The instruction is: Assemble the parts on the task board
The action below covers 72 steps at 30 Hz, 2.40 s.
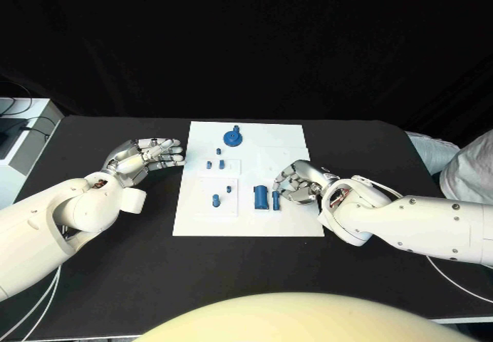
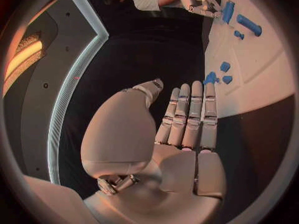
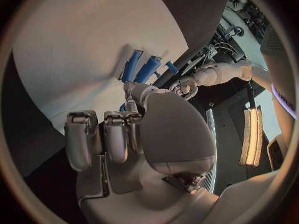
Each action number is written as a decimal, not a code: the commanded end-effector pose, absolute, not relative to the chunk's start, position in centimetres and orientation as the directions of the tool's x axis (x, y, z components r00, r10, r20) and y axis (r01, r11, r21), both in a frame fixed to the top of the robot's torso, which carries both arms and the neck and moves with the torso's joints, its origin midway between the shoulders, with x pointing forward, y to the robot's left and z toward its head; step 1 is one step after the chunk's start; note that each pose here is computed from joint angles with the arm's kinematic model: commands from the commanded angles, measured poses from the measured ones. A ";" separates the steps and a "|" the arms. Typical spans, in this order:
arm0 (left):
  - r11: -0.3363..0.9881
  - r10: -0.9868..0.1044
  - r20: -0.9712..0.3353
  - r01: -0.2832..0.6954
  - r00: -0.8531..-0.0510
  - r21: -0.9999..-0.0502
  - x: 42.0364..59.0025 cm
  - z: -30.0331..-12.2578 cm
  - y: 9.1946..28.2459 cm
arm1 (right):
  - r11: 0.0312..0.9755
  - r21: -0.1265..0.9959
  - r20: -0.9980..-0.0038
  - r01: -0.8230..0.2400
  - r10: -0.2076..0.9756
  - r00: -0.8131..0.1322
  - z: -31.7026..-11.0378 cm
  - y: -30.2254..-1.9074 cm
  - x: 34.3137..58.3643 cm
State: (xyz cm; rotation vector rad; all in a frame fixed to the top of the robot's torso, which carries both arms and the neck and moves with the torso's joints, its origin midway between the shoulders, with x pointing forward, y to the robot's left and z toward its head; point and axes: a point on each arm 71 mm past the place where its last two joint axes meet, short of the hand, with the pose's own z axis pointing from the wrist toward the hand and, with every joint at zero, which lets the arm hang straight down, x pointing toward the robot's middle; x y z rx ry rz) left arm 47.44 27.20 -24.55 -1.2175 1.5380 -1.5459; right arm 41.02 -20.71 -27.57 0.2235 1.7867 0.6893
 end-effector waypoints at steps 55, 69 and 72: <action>-0.116 -0.908 0.169 -0.157 -0.385 -0.981 47.4 -24.4 27.1 | 0.867 0.434 -0.879 -0.244 0.348 -0.327 -28.0 -20.1 40.4; -0.115 -0.908 0.168 -0.157 -0.385 -0.981 47.4 -24.4 27.2 | 0.854 0.456 -0.881 -0.250 0.394 -0.261 -27.3 -20.2 40.5; -0.115 -0.908 0.168 -0.157 -0.385 -0.981 47.4 -24.4 27.2 | 0.857 0.455 -0.883 -0.243 0.399 -0.247 -27.3 -20.2 40.5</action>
